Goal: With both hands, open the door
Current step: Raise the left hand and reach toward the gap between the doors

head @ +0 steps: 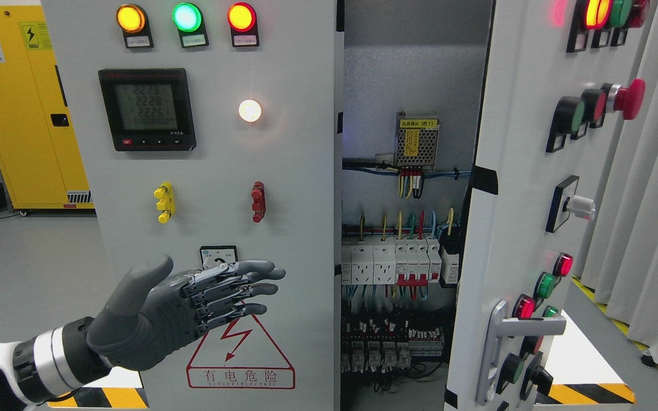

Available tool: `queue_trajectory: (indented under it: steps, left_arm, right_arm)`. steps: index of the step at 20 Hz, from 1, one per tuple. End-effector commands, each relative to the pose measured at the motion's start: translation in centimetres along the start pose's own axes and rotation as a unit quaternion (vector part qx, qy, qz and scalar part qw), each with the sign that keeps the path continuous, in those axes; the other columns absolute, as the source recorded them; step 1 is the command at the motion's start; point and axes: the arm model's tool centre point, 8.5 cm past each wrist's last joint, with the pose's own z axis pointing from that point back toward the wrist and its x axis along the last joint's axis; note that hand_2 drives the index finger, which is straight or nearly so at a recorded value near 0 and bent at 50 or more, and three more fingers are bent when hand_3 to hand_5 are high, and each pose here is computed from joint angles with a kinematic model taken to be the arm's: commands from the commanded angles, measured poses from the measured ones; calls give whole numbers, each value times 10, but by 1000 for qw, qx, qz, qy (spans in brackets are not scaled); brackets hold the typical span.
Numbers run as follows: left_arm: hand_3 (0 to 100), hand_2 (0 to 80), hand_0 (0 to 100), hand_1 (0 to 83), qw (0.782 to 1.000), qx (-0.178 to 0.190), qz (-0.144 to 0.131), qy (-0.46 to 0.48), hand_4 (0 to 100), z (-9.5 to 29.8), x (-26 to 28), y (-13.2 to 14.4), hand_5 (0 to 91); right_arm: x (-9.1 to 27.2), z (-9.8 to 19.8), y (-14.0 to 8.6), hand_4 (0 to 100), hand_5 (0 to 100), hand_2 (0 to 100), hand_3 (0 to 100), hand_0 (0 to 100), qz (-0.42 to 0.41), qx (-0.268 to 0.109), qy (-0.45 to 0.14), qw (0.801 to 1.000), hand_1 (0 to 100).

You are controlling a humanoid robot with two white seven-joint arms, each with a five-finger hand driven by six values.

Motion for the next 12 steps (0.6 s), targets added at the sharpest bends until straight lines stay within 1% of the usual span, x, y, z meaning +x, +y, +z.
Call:
queue_trajectory:
  steps: [1,4,5,9,12]
  left_arm:
    - [0,0,0,0,995,-67,50,-53,0,-66,1,-16,0]
    - [0,0,0,0,989,-92,96,-58,0,-75,7,-15,0]
    - [0,0,0,0,988,-96,104,-61,0,-79,11,-12,0]
    - [0,0,0,0,984,-121,115,-58,0,-103,23,-9,0]
    - [0,0,0,0,982,-124,133,-51,0,-130,17,-2,0]
  right_arm:
    - [0,0,0,0,0,0,0,217,0,0,1,1000,62]
    - [-1,0,0,0,0,0,0,217,0,0,1,1000,62]
    - [1,0,0,0,0,0,0,217,0,0,0,1000,62]
    - [-1,0,0,0,0,0,0,216,1,0,1,1000,62]
    - [0,0,0,0,0,0,0,216,0,0,1,1000,63]
